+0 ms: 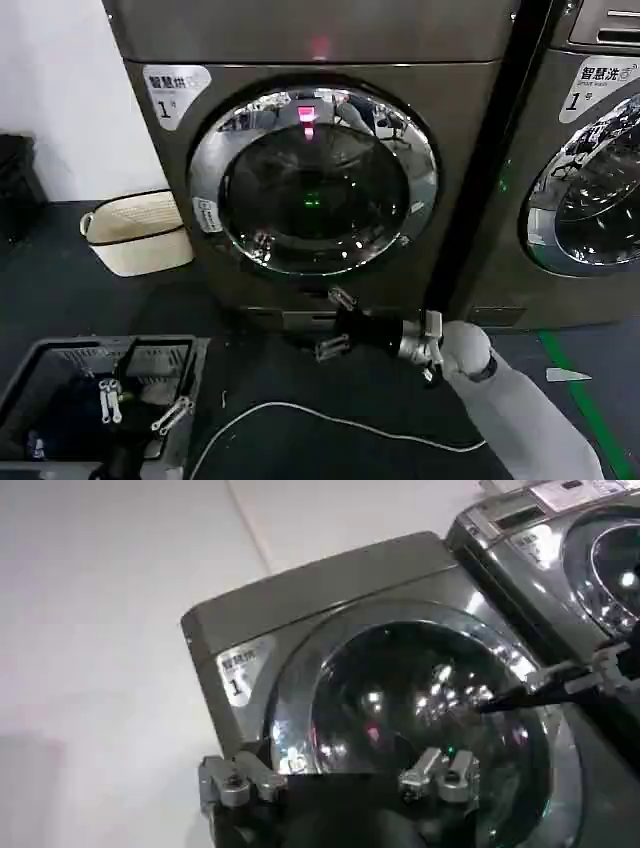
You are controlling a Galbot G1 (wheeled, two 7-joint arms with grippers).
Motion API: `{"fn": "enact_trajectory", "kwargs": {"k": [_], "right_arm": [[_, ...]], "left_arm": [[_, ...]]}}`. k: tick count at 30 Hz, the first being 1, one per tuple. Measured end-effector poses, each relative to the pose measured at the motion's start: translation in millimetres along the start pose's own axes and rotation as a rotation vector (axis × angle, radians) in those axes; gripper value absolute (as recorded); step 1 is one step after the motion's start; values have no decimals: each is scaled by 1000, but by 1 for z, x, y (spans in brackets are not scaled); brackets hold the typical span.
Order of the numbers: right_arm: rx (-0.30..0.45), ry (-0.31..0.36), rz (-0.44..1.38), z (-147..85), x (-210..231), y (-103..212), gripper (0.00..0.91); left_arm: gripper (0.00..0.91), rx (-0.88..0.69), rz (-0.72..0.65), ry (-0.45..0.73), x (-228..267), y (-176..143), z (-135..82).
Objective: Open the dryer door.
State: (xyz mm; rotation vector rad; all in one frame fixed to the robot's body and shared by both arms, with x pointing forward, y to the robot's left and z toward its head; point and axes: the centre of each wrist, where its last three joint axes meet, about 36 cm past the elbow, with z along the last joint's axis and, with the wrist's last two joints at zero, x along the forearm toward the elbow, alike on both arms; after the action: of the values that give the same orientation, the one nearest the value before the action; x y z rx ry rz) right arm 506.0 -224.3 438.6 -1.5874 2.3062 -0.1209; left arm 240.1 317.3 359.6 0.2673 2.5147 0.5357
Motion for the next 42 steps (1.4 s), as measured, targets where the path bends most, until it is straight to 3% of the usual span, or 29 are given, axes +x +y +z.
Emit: {"fn": "enact_trajectory", "kwargs": {"k": [8, 23, 42], "right_arm": [[31, -9, 6, 15, -19, -26, 907], [88, 35, 34, 39, -54, -74, 907], [111, 31, 65, 64, -125, -82, 907]], "left_arm": [[907, 1, -1, 1, 0, 0, 0], [907, -10, -10, 7, 2, 4, 0], [907, -11, -17, 13, 5, 3, -2]]}}
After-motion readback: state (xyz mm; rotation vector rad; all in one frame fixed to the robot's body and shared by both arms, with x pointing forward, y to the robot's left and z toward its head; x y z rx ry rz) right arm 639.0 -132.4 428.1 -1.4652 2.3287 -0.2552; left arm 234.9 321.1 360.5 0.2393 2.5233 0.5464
